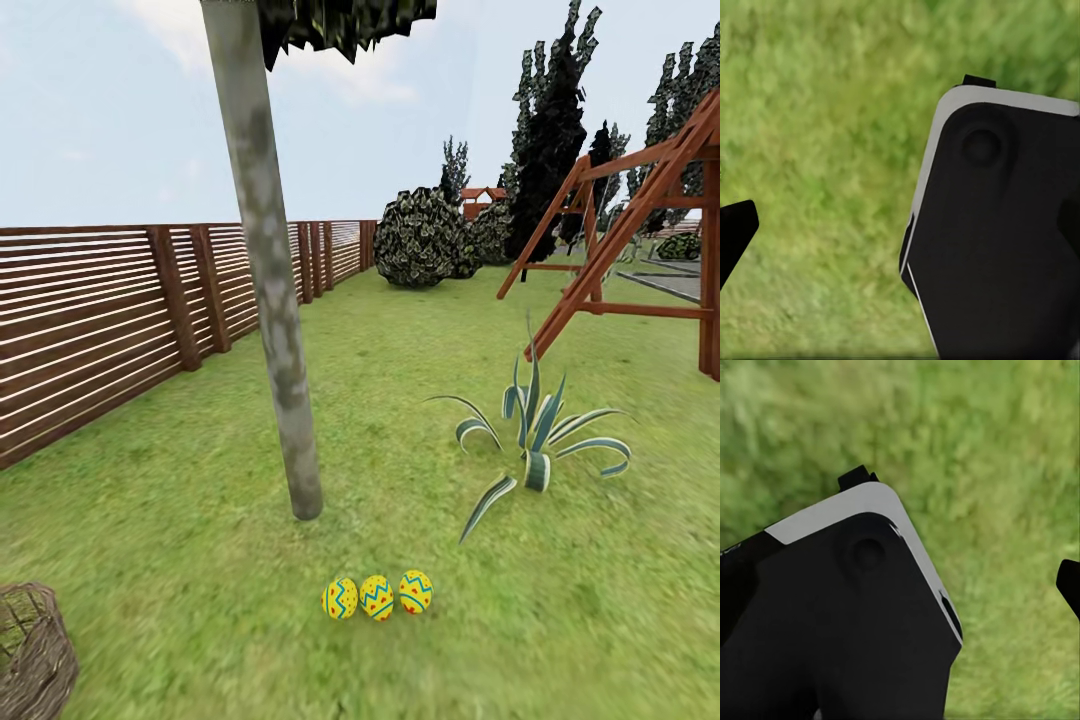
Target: Take the three Easter eggs out of the wicker basket on the lawn in the garden, then place them on the lawn next to a single tree (choose any tree) so that all three eggs are next to the same tree and none are left in the basket.
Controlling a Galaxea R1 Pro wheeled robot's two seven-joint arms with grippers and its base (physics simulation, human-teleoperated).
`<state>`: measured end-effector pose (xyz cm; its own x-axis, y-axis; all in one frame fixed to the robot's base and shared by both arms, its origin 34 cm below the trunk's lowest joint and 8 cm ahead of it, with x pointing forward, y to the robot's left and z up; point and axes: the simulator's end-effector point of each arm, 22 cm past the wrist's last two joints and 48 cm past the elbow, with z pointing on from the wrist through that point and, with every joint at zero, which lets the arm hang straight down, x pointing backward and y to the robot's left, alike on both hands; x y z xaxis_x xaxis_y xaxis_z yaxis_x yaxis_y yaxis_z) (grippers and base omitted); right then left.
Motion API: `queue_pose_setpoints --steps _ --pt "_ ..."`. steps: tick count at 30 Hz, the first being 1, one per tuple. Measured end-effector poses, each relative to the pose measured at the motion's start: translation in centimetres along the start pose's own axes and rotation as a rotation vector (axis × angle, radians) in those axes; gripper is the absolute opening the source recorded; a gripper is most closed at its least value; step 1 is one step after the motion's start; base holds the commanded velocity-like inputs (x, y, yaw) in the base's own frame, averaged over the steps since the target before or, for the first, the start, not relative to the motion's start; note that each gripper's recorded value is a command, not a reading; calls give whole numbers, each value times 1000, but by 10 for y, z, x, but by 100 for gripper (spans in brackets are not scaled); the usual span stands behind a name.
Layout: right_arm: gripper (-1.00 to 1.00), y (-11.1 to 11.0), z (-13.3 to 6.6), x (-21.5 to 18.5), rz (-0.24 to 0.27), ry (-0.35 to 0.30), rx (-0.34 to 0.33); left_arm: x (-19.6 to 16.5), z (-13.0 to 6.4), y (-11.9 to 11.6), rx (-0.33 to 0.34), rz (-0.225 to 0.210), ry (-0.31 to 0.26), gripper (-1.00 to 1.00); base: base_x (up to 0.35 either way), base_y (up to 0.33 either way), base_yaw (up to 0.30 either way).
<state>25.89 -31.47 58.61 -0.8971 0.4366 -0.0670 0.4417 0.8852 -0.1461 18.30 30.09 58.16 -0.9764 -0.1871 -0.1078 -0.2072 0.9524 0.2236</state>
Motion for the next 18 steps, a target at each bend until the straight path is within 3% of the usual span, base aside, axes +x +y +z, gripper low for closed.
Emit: queue_pose_setpoints --steps 18 --pt "100 -5 -17 4 -1 1 0 20 -18 7 -5 5 22 100 0 0 0"
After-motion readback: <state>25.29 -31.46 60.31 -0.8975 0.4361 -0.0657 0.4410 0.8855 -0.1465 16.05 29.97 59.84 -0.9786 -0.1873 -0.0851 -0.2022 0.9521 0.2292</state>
